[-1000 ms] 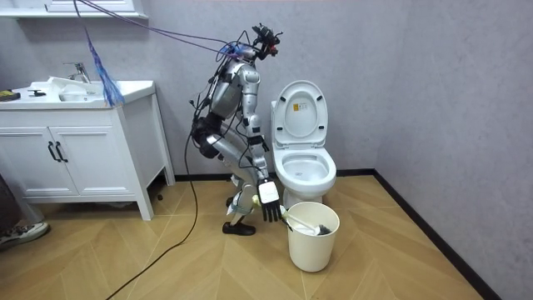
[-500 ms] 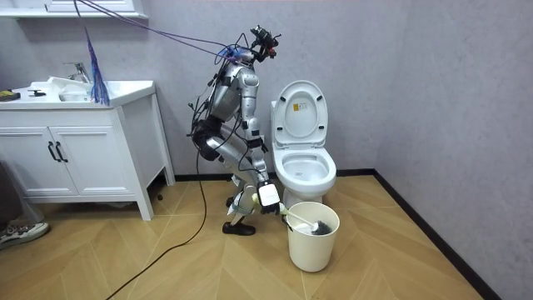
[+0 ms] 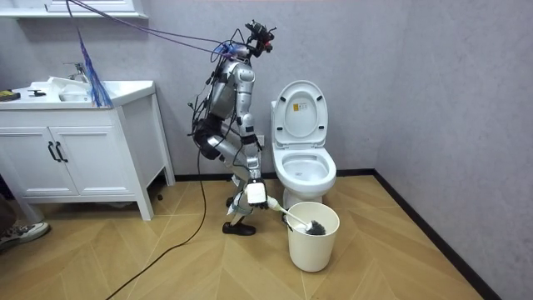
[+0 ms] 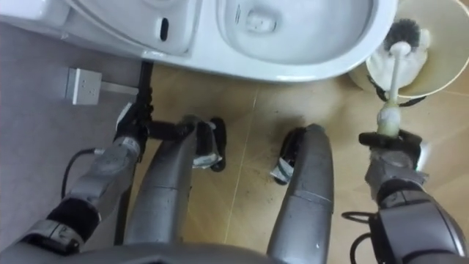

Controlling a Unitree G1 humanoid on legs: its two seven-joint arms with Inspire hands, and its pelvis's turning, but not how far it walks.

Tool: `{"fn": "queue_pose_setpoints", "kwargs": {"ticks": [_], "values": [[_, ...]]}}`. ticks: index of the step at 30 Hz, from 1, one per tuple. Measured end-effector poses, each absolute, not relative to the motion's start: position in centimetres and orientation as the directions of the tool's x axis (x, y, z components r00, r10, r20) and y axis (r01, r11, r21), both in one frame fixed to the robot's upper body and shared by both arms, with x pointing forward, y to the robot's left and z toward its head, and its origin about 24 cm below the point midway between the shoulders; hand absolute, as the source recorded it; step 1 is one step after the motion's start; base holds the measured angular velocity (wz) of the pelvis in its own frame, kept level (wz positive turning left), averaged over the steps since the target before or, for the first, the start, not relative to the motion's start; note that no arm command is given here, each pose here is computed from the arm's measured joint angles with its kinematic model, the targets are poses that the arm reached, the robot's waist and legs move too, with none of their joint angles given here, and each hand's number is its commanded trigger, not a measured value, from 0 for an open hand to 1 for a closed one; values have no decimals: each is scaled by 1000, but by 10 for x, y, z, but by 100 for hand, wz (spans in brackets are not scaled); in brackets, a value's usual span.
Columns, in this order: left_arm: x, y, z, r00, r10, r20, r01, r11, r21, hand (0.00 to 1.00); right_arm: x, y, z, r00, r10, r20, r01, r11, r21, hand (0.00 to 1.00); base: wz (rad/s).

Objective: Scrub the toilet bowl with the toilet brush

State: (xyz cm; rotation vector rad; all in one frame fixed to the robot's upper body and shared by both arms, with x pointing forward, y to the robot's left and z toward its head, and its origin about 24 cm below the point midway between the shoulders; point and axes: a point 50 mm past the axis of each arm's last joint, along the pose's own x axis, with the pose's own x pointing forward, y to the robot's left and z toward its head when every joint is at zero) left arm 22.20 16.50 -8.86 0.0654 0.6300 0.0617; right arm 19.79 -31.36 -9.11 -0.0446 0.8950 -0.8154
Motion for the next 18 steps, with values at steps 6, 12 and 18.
{"fn": "queue_pose_setpoints", "kwargs": {"ticks": [6,12,18], "values": [[206,179,-98,774,131,-619,-65,990,129,0,175,-308,-107,266,-606,-750,673,674,-305,100,-8],[172,212,-116,697,218,-683,-75,970,233,0,156,-311,-115,206,-579,-789,748,613,-255,100,-2],[114,245,-140,515,347,-784,-144,937,320,0,121,-306,-129,106,-546,-831,821,519,-237,100,4]]}}
